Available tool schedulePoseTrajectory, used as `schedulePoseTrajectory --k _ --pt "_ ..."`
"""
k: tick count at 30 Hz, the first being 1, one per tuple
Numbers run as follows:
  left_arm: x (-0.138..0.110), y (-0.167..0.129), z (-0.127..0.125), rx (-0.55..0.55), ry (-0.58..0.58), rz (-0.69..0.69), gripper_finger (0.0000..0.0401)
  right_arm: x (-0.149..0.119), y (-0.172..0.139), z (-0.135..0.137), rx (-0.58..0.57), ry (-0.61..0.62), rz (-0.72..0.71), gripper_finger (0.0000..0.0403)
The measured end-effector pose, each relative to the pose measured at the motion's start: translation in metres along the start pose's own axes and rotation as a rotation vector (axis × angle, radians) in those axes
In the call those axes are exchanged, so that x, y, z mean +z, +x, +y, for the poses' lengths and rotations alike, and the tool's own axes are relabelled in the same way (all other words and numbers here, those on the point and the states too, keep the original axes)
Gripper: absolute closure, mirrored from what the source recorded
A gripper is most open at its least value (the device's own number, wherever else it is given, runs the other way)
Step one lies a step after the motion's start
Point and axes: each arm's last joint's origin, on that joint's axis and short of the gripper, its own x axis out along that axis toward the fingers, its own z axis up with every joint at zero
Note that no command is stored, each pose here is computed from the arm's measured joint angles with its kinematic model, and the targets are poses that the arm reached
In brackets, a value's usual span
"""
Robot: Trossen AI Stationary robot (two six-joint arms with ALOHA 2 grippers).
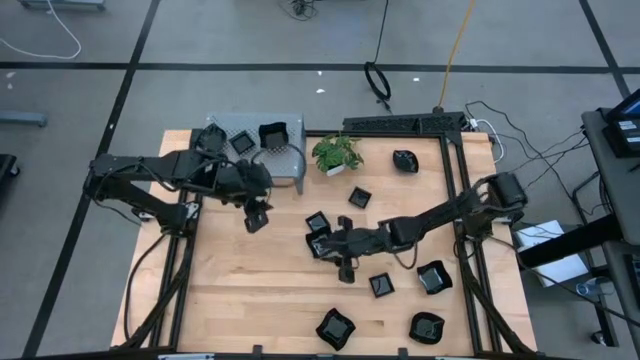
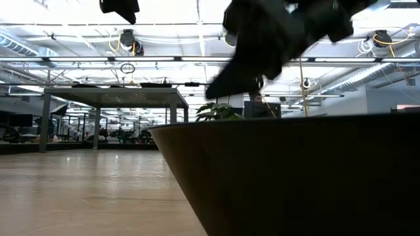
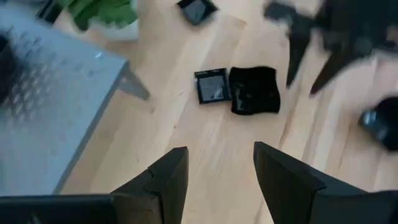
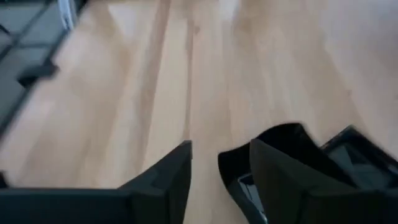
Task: Pick & Place Mini shaped plates
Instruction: Stack the black distorted square plate on top of the other black distorted square plate on the shelf
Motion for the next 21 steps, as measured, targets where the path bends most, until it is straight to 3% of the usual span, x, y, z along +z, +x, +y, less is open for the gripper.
schedulePoseTrajectory --k 7,14,21 --pt "-0.015 0.029 -0.021 -0.059 0.347 -0.025 0.0215 0.035 -0.068 0.000 0.005 0.019 -0.052 0.0248" --pt "-0.033 0.076 -0.040 -0.103 0.743 -0.132 0.0215 0.043 -0.143 -0.013 -0.159 0.109 -0.043 0.0256" --pt "-0.043 0.128 -0.056 -0.113 0.912 -0.213 0.0215 0.037 -0.201 -0.023 -0.186 0.233 -0.040 0.0257"
